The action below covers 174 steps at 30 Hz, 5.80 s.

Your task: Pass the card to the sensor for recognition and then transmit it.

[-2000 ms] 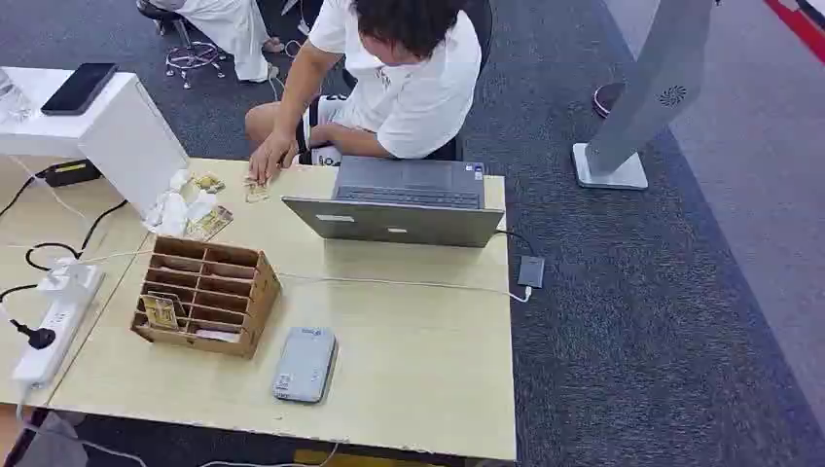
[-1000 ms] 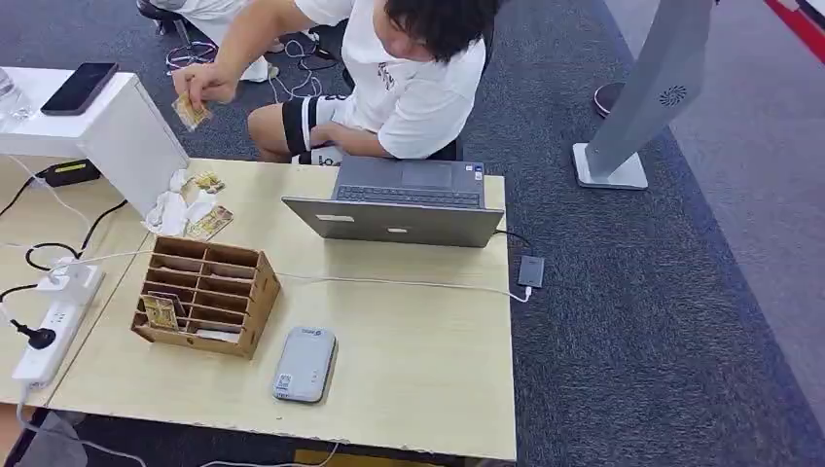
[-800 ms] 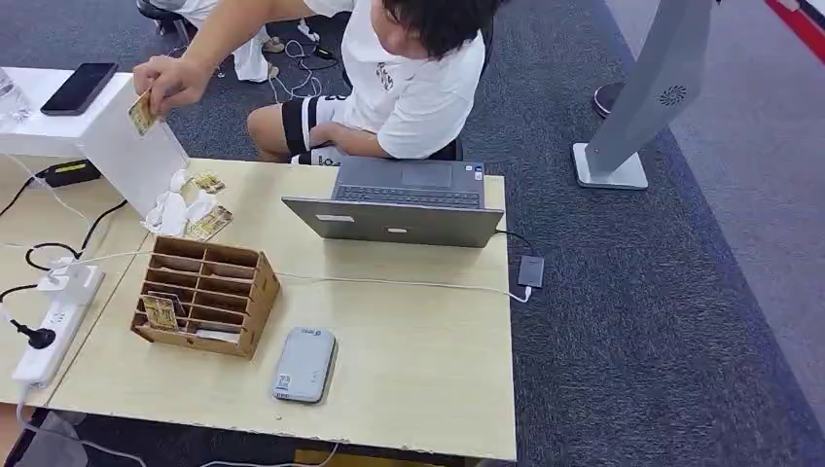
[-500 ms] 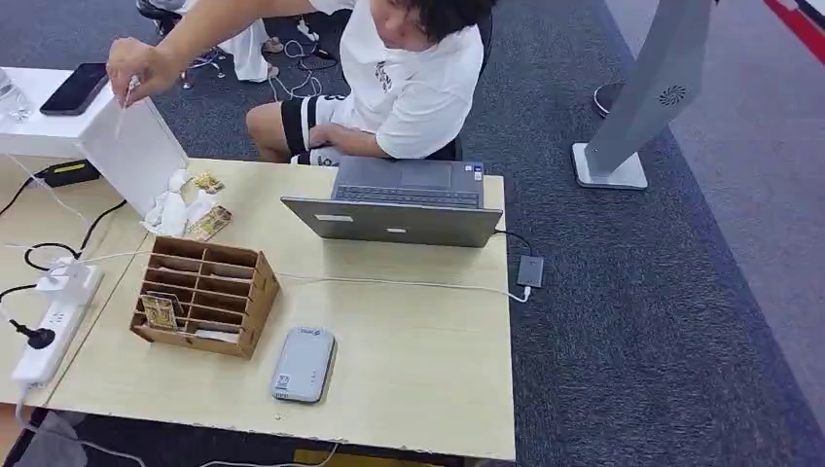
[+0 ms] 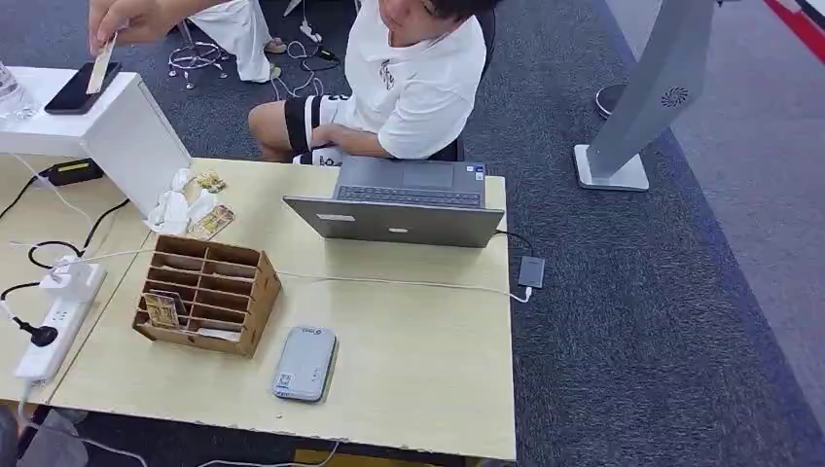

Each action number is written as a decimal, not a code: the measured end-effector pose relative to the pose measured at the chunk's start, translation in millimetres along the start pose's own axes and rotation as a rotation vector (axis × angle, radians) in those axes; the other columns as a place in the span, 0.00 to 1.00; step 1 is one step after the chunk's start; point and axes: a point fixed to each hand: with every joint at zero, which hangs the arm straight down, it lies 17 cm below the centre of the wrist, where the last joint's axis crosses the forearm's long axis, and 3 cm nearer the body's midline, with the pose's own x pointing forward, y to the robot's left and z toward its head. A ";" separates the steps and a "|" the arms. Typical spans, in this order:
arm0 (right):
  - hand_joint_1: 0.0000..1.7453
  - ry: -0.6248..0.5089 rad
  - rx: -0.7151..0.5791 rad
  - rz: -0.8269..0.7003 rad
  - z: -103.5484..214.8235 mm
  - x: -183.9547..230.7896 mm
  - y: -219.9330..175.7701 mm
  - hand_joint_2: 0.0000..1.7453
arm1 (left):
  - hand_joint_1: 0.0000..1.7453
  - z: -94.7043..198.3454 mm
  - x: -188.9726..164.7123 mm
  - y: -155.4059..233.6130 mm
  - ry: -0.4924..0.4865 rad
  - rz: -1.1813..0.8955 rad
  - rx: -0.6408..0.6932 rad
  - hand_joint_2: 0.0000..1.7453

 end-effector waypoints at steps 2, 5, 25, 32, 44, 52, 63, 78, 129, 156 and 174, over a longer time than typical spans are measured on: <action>0.00 -0.002 0.001 0.005 0.1 0.4 0.5 1.00 | 0.00 -2.0 27.4 -10.6 -0.082 0.014 -0.025 1.00; 0.00 -0.002 0.004 0.008 0.2 0.4 1.1 1.00 | 0.00 -9.5 71.6 -31.2 -0.201 -0.005 -0.068 1.00; 0.00 -0.066 0.073 0.158 -0.6 35.5 8.0 1.00 | 0.00 -135.5 -19.8 -344.5 -0.554 -1.254 -0.645 1.00; 0.00 -0.061 0.084 0.165 0.0 34.3 10.3 1.00 | 0.00 -144.5 -37.0 -389.3 -0.559 -1.320 -0.715 1.00; 0.00 -0.061 0.085 0.181 0.8 31.0 12.5 1.00 | 1.00 -135.5 -65.0 -390.4 -0.499 -1.300 -0.772 1.00; 0.00 -0.061 0.082 0.191 0.7 30.6 12.0 1.00 | 1.00 -133.2 -72.6 -386.4 -0.479 -1.300 -0.786 1.00; 0.00 -0.061 0.081 0.193 0.7 30.6 12.0 1.00 | 1.00 -130.9 -76.2 -384.1 -0.469 -1.297 -0.792 1.00; 0.00 -0.061 0.066 0.173 0.7 28.6 10.8 1.00 | 1.00 -78.9 -69.6 -387.0 -0.497 -1.125 -0.906 1.00; 0.00 -0.039 0.049 0.124 3.6 26.1 17.0 1.00 | 1.00 161.9 -145.1 -241.3 -0.480 -1.438 -1.502 1.00; 0.00 -0.045 0.066 0.158 4.6 27.8 20.9 1.00 | 1.00 178.5 -181.7 -246.3 -0.333 -1.464 -1.536 1.00; 0.00 -0.055 0.074 0.174 5.0 29.3 22.6 1.00 | 1.00 184.5 -164.1 -265.6 -0.364 -1.317 -1.513 1.00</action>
